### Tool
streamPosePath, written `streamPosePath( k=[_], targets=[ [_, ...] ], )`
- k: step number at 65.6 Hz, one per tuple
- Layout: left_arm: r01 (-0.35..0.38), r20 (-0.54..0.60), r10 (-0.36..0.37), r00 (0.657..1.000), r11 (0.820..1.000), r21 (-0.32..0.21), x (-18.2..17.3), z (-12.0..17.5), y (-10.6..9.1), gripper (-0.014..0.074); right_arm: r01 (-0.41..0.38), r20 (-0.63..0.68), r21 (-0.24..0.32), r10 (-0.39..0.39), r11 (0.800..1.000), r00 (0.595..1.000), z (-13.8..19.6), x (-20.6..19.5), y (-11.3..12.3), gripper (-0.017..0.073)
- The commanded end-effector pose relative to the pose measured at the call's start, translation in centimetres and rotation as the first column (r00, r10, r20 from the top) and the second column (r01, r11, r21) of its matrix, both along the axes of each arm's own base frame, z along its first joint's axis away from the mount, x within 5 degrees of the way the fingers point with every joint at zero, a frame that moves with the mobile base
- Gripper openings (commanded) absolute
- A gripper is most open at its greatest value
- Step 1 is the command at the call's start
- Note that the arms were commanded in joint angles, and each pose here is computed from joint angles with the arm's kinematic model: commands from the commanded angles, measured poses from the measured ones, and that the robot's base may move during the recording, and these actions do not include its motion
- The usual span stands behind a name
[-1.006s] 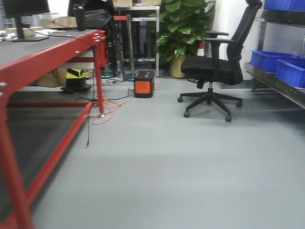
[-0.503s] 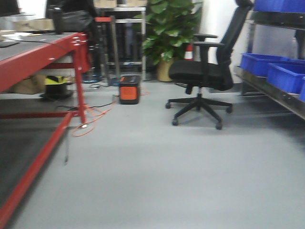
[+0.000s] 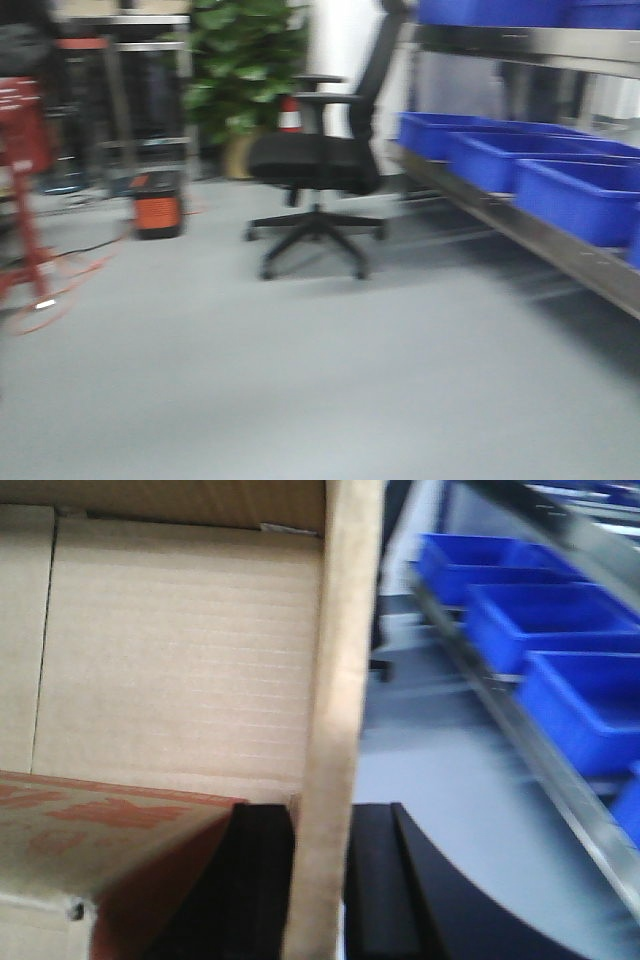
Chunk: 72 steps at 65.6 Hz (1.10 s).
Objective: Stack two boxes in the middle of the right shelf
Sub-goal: 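Carry the boxes in both grippers while turning toward the steel shelf, then drive up to the shelf holding the boxes in both grippers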
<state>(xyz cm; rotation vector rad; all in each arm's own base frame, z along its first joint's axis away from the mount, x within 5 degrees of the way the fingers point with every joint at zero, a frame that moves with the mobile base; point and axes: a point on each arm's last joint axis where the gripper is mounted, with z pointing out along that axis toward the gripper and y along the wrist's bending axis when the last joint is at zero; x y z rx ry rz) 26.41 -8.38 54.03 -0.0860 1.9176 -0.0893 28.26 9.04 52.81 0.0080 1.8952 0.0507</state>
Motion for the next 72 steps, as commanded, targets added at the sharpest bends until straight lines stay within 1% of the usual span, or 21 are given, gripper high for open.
streamPosePath(
  k=[1,72],
  targets=[
    [-0.019,0.063,0.019,0.998,1.0,0.001,-0.9,1.22,0.78,-0.0111,0.072,0.063,-0.045,-0.069,0.996,0.996,0.93,-0.3,-1.35,-0.0153],
    [-0.021,0.064,0.02,0.998,1.0,0.003,-0.9,1.23,0.79,-0.0111,0.072,0.063,-0.045,-0.069,0.996,0.996,0.93,-0.3,-1.35,-0.0153]
  ],
)
